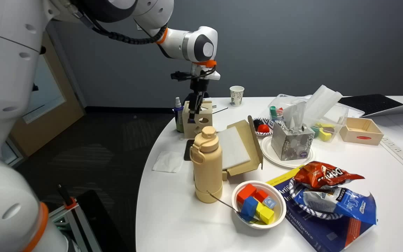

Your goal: Move the box

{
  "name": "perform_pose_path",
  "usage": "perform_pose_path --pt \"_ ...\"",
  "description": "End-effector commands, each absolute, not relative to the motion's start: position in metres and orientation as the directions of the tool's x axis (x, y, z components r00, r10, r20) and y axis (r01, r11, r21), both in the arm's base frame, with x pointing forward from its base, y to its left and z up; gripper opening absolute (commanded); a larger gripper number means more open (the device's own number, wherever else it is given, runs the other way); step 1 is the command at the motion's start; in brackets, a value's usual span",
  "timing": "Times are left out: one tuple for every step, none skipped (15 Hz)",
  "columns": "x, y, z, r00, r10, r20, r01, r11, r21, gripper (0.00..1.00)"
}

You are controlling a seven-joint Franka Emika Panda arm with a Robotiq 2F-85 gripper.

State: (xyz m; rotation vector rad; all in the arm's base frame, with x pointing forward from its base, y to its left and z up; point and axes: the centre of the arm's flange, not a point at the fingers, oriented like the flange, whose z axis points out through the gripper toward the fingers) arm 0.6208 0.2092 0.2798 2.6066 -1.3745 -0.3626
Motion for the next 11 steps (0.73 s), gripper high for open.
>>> perform_pose_path --pt "0.613 0.211 0.308 0.573 -0.814 -0.09 -0.803 -0.58 0.138 1.0" --pt "0.614 0.214 0.319 0.579 -0.812 -0.076 -0.805 -0.584 0.101 1.0" --pt "0.613 0.213 0.337 0.587 -0.808 -0.052 -0.805 -0.589 0.066 1.0" --pt "0.611 0.213 0.355 0.591 -0.806 -0.028 -0.806 -0.591 0.032 1.0" --pt "0.608 0.214 0.374 0.596 -0.803 -0.004 -0.803 -0.596 0.0 1.0" --pt "0.604 0.213 0.393 0.6 -0.8 0.016 -0.799 -0.6 -0.023 1.0" --pt "0.599 0.212 0.411 0.605 -0.796 0.032 -0.795 -0.605 -0.045 1.0" --pt "0.594 0.211 0.426 0.608 -0.792 0.046 -0.79 -0.61 -0.065 1.0" --pt "0.59 0.209 0.44 0.613 -0.788 0.06 -0.784 -0.616 -0.081 1.0" --pt "0.585 0.208 0.451 0.614 -0.787 0.068 -0.781 -0.618 -0.094 1.0" --pt "0.581 0.207 0.458 0.619 -0.782 0.074 -0.774 -0.624 -0.109 1.0"
